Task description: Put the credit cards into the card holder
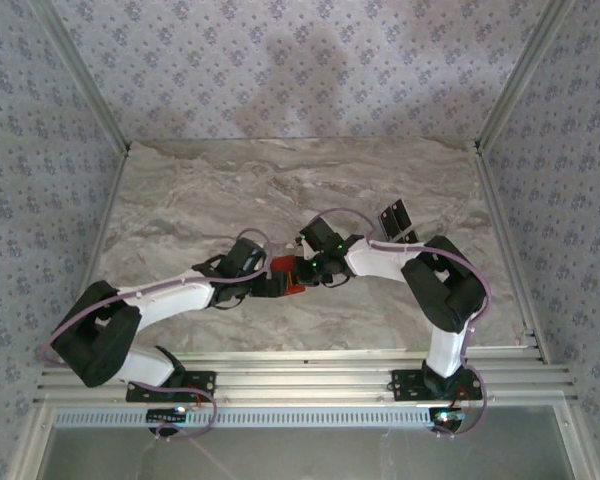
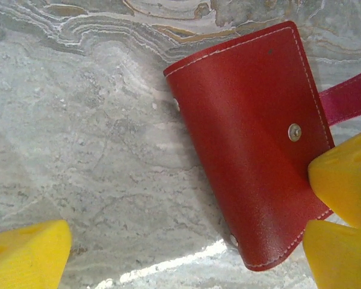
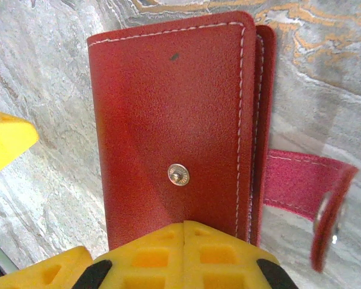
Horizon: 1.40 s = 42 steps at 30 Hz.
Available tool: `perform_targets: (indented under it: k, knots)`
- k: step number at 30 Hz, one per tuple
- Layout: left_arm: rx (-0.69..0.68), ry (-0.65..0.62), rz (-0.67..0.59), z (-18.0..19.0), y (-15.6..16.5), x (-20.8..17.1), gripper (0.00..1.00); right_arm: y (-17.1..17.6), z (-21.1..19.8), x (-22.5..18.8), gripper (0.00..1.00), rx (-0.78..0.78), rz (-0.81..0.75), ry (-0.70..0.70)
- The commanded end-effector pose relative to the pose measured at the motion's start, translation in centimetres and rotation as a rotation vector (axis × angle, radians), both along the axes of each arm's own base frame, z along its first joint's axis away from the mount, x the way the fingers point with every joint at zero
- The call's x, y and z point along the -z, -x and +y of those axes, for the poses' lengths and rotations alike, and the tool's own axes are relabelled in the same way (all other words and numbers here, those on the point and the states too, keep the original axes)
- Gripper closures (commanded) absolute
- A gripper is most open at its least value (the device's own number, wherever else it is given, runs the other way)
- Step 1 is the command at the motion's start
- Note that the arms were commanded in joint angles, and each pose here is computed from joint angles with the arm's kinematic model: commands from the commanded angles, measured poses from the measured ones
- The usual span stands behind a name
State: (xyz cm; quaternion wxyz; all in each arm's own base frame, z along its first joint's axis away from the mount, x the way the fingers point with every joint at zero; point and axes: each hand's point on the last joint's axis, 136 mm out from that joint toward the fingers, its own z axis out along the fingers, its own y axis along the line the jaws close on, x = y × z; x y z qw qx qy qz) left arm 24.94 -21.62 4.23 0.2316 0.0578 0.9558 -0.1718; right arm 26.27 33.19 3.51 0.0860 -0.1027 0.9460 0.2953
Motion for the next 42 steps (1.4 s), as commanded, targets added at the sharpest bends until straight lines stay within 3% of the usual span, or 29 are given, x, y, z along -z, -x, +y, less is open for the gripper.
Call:
perform_targets:
  k: [1,9,21,25,30,42]
  knots:
    - [0.005,0.015,0.013,-0.6,0.2,0.5,0.01,-0.3,-0.2,0.8,1.00,0.007,0.010,0.017]
    - [-0.017,-0.060,0.055,0.8,1.2,2.4,0.02,-0.7,-0.2,-0.4,1.00,0.013,0.001,0.001]
    - [-0.058,-0.187,0.102,3.1,1.9,4.0,0.04,-3.8,-3.8,-7.1,0.94,0.059,-0.140,0.019]
    - [-0.061,-0.259,0.124,3.9,2.1,4.3,0.05,-4.3,-4.7,-6.8,0.87,0.071,-0.143,0.054]
    - [-0.064,-0.335,0.138,4.7,2.0,4.1,0.05,-4.6,-5.4,-5.6,0.68,0.066,-0.149,0.123]
    - [-0.057,-0.389,0.151,5.3,2.0,4.5,0.06,-5.6,-4.0,-4.1,0.64,-0.025,-0.176,0.238]
